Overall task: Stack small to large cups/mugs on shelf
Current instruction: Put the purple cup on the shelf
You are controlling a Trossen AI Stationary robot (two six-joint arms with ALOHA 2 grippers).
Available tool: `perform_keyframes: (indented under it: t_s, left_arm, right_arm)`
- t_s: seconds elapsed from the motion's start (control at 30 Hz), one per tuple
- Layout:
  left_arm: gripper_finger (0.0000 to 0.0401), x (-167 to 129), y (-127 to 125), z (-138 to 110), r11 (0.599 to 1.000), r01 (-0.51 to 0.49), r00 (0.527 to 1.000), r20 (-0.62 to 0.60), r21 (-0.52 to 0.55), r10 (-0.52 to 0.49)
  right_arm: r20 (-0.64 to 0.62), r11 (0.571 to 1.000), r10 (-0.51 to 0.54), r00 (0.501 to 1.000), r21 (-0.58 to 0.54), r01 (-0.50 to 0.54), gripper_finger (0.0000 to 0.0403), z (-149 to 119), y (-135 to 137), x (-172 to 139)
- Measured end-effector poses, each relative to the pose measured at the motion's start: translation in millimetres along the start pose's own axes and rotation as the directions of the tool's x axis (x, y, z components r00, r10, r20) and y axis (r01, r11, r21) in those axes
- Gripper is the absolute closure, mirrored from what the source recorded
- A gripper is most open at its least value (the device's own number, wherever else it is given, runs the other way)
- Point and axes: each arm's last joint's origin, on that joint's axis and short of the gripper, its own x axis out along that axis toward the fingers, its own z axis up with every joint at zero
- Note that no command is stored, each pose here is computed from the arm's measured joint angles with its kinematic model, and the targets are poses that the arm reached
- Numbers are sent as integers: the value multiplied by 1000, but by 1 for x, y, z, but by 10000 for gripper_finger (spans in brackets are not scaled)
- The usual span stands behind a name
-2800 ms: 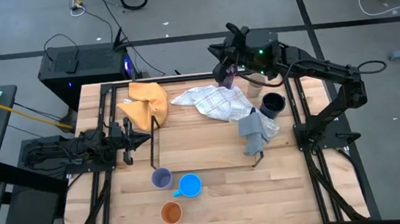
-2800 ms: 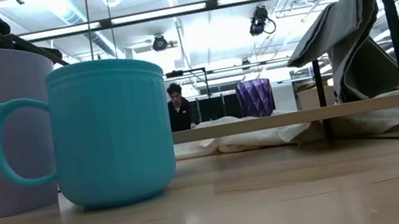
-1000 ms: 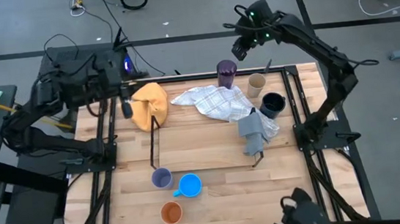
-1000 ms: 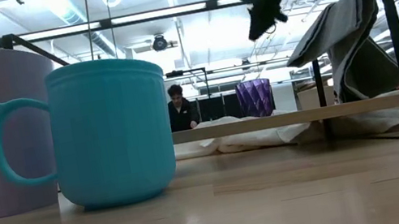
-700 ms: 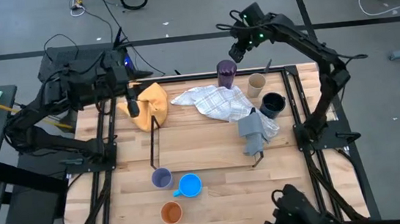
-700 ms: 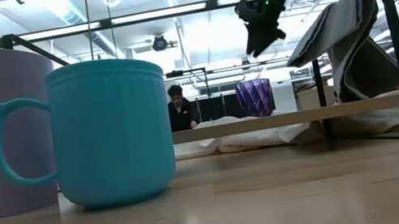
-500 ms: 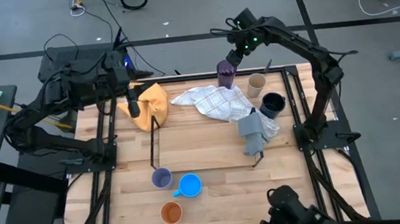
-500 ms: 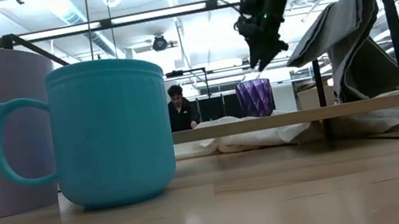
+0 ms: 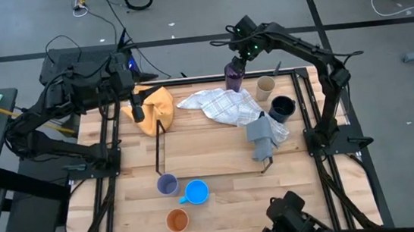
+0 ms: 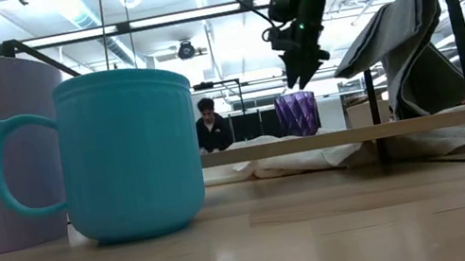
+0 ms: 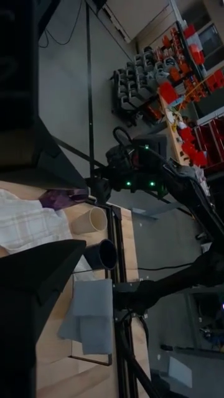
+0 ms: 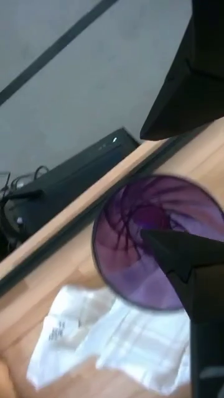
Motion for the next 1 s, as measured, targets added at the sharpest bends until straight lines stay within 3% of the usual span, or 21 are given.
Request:
perform_keyframes:
  t_s: [0.2,0.57,1.0]
  left_arm:
    - [250,0,0,0,1000,0,1000,0,1,0]
    - [244,0,0,0,1000,0,1000,0,-1,0]
    - [246,0,0,0,1000,0,1000,2,-9,0]
  right_arm:
    - [-23,997,-60,998,45,61,149,-3,-9,0]
    - [-91,983,-6,996,183,23,153,-8,-12,11]
    - [-193,984,31,981,178,4,154,-10,-3,48]
